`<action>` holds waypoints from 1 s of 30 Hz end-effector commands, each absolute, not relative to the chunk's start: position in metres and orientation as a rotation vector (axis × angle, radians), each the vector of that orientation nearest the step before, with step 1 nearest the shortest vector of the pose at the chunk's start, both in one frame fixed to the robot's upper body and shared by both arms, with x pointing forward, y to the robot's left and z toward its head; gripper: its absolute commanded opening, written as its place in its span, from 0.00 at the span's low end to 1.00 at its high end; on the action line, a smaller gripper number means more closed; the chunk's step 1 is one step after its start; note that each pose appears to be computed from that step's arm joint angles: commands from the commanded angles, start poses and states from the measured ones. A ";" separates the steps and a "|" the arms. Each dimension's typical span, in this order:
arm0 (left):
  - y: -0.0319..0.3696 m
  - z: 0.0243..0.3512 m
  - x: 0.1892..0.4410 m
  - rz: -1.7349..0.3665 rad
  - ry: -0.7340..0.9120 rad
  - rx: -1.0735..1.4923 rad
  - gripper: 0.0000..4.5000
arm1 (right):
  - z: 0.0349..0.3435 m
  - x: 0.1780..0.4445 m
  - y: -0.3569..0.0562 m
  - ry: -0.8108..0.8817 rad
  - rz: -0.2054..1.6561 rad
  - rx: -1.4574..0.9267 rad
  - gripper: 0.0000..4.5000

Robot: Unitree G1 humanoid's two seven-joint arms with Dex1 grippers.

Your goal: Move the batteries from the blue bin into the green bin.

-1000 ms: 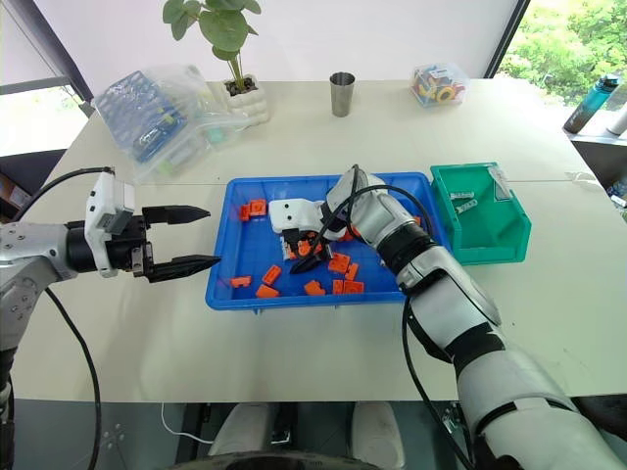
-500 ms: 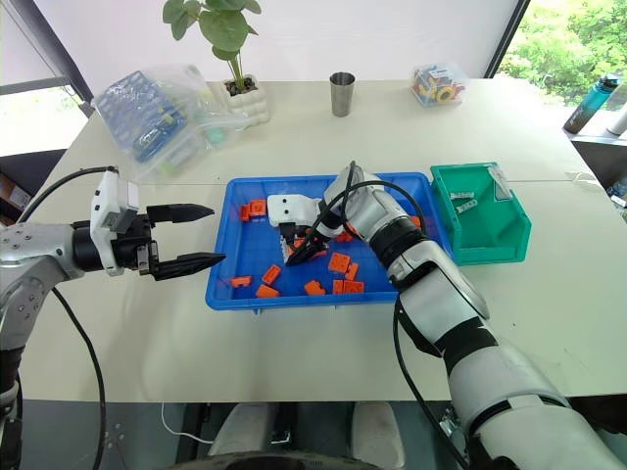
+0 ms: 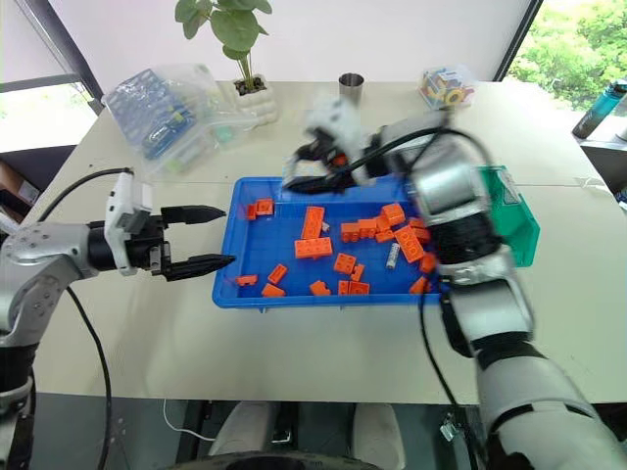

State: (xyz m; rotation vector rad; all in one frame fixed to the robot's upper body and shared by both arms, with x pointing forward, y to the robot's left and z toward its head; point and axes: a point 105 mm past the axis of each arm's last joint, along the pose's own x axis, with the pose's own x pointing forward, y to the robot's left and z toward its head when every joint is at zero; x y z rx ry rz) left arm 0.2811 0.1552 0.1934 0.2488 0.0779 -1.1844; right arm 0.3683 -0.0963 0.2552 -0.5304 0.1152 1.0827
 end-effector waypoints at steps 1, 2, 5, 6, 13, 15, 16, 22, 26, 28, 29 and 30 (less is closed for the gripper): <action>0.151 0.203 0.284 -1.195 0.032 0.277 1.00 | 0.259 0.367 -0.172 0.152 0.822 -0.524 0.49; 0.151 0.204 0.285 -1.199 0.029 0.277 1.00 | 0.255 0.364 -0.195 0.183 0.755 -0.524 0.49; 0.149 0.209 0.287 -1.216 0.015 0.264 1.00 | 0.242 0.353 -0.249 0.263 0.595 -0.561 0.49; 0.147 0.211 0.288 -1.220 0.007 0.256 1.00 | 0.236 0.348 -0.263 0.292 0.552 -0.588 0.49; 0.136 0.214 0.291 -1.259 -0.016 0.235 1.00 | 0.211 0.336 -0.302 0.384 0.419 -0.629 0.49; 0.134 0.216 0.292 -1.267 -0.025 0.228 1.00 | 0.209 0.337 -0.306 0.387 0.400 -0.633 0.79; 0.134 0.217 0.292 -1.269 -0.028 0.226 1.00 | 0.209 0.338 -0.309 0.386 0.384 -0.644 0.91; 0.137 0.219 0.291 -1.260 -0.030 0.226 1.00 | 0.238 0.347 -0.282 0.255 0.441 -0.617 0.99; 0.142 0.219 0.290 -1.242 -0.024 0.234 1.00 | 0.255 0.352 -0.216 0.142 0.646 -0.495 0.99; 0.144 0.217 0.290 -1.232 -0.019 0.242 1.00 | 0.246 0.355 -0.182 0.149 0.734 -0.433 0.99; 0.145 0.216 0.290 -1.228 -0.017 0.250 1.00 | 0.239 0.357 -0.168 0.162 0.760 -0.417 0.99; 0.145 0.215 0.290 -1.226 -0.014 0.257 1.00 | 0.229 0.360 -0.154 0.180 0.779 -0.397 0.99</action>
